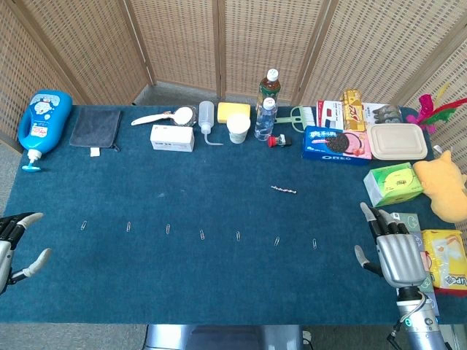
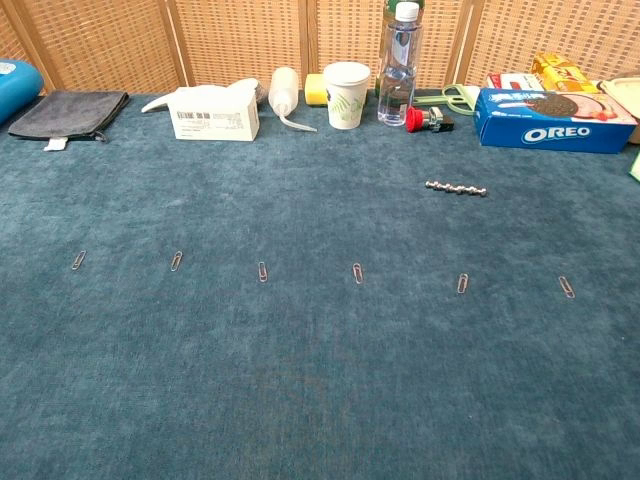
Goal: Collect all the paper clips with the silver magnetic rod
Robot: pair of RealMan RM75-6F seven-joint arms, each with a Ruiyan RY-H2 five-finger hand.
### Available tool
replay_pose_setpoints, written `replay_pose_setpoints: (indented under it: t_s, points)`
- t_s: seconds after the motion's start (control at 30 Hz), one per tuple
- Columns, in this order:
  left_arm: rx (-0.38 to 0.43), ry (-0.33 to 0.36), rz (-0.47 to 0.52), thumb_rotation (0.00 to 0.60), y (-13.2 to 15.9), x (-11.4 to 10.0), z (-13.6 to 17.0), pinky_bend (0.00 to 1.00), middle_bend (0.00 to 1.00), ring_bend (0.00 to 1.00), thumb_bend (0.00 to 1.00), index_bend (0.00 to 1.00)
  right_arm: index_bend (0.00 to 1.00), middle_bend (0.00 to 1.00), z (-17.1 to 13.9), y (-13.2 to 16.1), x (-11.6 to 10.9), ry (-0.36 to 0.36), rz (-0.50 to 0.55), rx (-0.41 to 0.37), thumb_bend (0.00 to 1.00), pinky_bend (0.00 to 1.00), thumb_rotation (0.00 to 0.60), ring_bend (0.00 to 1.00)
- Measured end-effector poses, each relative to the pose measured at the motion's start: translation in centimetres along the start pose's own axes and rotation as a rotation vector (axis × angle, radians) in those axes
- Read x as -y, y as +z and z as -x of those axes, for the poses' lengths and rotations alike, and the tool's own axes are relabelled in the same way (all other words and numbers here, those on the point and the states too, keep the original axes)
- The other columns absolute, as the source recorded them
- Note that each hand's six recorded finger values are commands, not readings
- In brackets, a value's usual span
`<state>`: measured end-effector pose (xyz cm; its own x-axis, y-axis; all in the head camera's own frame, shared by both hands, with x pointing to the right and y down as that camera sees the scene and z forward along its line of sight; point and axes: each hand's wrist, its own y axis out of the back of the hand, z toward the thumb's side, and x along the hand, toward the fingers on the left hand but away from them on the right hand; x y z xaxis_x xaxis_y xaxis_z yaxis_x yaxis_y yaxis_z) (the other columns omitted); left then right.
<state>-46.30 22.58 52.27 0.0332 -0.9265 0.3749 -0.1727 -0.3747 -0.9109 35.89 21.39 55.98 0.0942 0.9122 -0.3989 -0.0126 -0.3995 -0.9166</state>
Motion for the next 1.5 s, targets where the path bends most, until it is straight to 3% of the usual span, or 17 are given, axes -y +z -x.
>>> replay_pose_setpoints:
  t_s: [0.27, 0.5, 0.73, 0.97, 1.07, 1.1, 1.13, 1.23, 1.33, 1.5]
  points:
    - [0.010, 0.003, -0.003, 0.053, 0.4, -0.1, -0.4, 0.15, 0.21, 0.19, 0.36, 0.20, 0.04, 0.18, 0.0, 0.0, 0.1, -0.001, 0.023, -0.007, 0.42, 0.29, 0.437, 0.17]
    - [0.023, 0.025, -0.008, 0.055, 0.8, -0.7, -0.6, 0.15, 0.21, 0.19, 0.36, 0.20, 0.02, 0.17, 0.8, 1.0, -0.3, -0.003, 0.159, -0.060, 0.42, 0.29, 0.437, 0.16]
    - [0.034, 0.028, -0.014, 0.056, 1.0, -0.9, -1.2, 0.15, 0.21, 0.19, 0.36, 0.20, 0.00, 0.15, 5.0, 3.6, -1.2, 0.021, 0.283, -0.157, 0.42, 0.29, 0.437, 0.15]
    - [0.029, 0.020, -0.017, 0.055, 0.8, -0.7, -1.6, 0.15, 0.21, 0.19, 0.36, 0.20, 0.01, 0.22, 10.6, 7.6, -2.3, 0.030, 0.397, -0.250, 0.42, 0.29, 0.437, 0.19]
    - [0.025, 0.016, -0.016, 0.057, 0.7, -0.5, -1.8, 0.15, 0.21, 0.19, 0.36, 0.20, 0.02, 0.28, 12.9, 9.0, -2.6, 0.021, 0.463, -0.278, 0.41, 0.43, 0.436, 0.32]
    - [0.025, 0.014, -0.017, 0.059, 0.6, -0.5, -1.9, 0.15, 0.21, 0.19, 0.36, 0.20, 0.03, 0.34, 13.6, 9.3, -2.6, 0.021, 0.475, -0.283, 0.40, 0.51, 0.437, 0.43]
    - [0.025, 0.012, -0.019, 0.060, 0.6, -0.4, -1.9, 0.15, 0.21, 0.19, 0.36, 0.20, 0.05, 0.41, 14.5, 9.6, -2.6, 0.019, 0.475, -0.289, 0.39, 0.58, 0.437, 0.55]
    - [0.025, 0.007, -0.023, 0.061, 0.4, -0.3, -2.2, 0.15, 0.21, 0.19, 0.36, 0.20, 0.15, 0.64, 16.3, 9.3, -2.3, 0.010, 0.400, -0.286, 0.38, 0.68, 0.426, 0.78]
    - [0.021, 0.001, -0.026, 0.059, 0.2, -0.1, -2.5, 0.15, 0.21, 0.19, 0.36, 0.20, 0.24, 0.73, 17.9, 9.2, -1.5, 0.015, 0.272, -0.276, 0.37, 0.69, 0.417, 0.85]
    - [0.030, -0.012, -0.025, 0.057, 0.5, 0.5, -3.0, 0.15, 0.21, 0.19, 0.36, 0.20, 0.31, 0.77, 20.2, 9.2, 0.5, 0.077, 0.087, -0.238, 0.37, 0.64, 0.380, 0.87]
